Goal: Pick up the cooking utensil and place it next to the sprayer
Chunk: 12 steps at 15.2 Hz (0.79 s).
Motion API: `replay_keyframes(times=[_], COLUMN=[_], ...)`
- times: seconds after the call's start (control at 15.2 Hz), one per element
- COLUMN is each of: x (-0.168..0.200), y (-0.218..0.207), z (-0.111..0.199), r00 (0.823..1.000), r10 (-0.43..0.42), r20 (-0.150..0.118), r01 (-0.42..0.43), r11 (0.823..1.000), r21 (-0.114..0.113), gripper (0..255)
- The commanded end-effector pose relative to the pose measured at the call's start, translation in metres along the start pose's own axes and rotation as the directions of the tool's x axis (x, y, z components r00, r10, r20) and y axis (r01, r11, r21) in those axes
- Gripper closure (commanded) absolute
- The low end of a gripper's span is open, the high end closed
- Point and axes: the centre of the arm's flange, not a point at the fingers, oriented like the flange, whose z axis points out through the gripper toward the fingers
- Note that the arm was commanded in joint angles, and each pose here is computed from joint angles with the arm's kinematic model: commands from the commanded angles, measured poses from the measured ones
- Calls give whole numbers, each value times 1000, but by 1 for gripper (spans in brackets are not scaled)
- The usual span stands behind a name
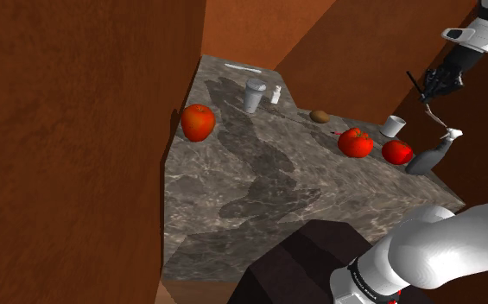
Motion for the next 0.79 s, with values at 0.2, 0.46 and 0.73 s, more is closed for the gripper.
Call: replay_keyframes(times=[0.2,0.46,0.73], x=[-12,-13,-15], y=[0,0,0], z=[20,41,62], r00=[1000,1000,1000], r10=[-2,-2,-2], r20=[1,1,1], r01=[2,2,2], r11=[1000,1000,1000], r21=[0,0,0], gripper=[255,255,255])
